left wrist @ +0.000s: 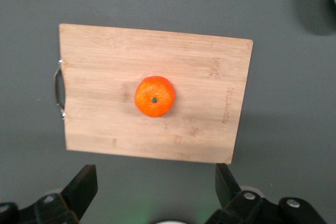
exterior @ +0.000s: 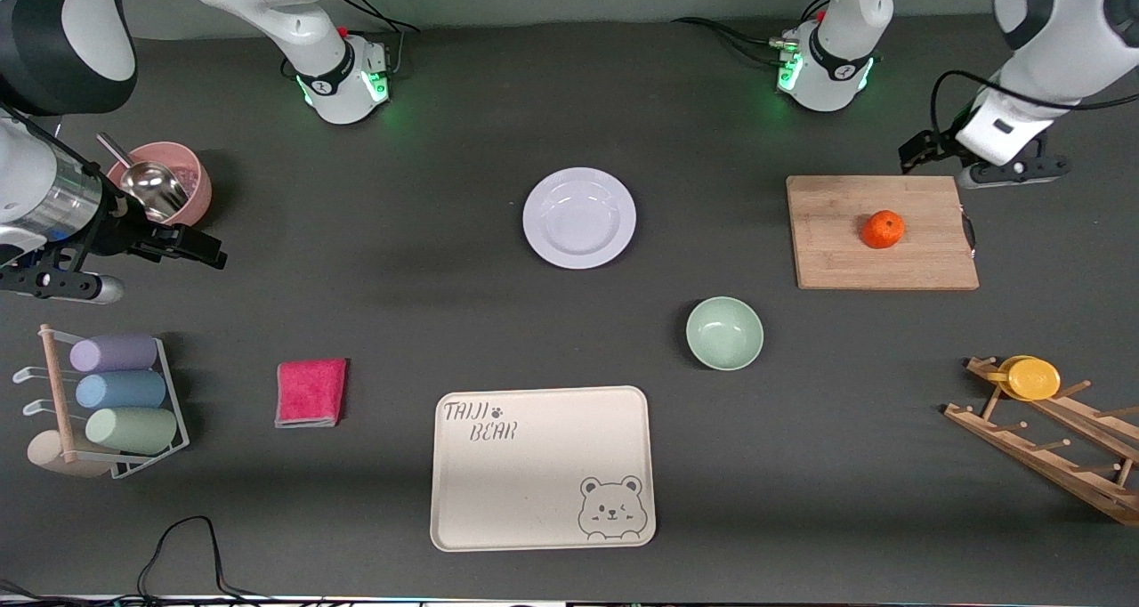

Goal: Place orange and plate with both arms
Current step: 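Reach the left gripper down toward the orange on the cutting board, then close the left gripper on the orange and lift it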

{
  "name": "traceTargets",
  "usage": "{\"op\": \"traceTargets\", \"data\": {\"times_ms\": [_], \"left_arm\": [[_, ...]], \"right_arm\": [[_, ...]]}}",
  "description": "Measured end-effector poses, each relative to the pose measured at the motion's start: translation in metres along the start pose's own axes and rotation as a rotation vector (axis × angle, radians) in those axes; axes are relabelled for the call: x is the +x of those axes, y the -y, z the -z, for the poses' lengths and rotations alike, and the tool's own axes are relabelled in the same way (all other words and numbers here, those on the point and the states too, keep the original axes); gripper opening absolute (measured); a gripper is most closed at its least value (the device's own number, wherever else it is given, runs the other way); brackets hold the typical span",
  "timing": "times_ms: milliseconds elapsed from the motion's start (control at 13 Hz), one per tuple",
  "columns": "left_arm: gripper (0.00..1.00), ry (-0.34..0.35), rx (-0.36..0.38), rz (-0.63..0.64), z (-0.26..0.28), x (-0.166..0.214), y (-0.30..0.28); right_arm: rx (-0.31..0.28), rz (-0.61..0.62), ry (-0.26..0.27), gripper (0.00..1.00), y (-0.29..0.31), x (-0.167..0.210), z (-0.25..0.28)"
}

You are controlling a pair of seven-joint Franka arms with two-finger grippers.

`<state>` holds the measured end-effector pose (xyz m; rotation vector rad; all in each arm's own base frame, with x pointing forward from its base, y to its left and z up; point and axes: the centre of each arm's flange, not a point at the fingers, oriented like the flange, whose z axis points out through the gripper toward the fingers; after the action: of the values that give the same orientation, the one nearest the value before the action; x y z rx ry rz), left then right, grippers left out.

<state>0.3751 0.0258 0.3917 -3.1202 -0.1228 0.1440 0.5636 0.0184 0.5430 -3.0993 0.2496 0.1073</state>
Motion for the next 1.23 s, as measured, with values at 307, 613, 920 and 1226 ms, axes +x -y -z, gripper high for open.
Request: {"op": "traceTargets", "data": {"times_ms": [307, 613, 920, 1226], "left_arm": [[1.0, -0.026, -0.002, -0.003, -0.071, -0.004, -0.002], [1.0, -0.053, 0.002, -0.026, -0.126, 0.016, 0.01], [1.0, -0.05, 0.005, -0.03, -0.179, 0.024, 0.021], [1.0, -0.029, 0.005, -0.03, -0.191, 0.022, 0.021]], "right_arm": [[0.001, 0.0, -0.003, 1.0, 0.0, 0.0, -0.001], [0.002, 0.001, -0.01, 1.0, 0.0, 0.001, -0.001], [0.002, 0.001, -0.011, 1.0, 0.0, 0.001, -0.001], [0.002, 0.005, -0.013, 1.0, 0.0, 0.002, -0.001]]}}
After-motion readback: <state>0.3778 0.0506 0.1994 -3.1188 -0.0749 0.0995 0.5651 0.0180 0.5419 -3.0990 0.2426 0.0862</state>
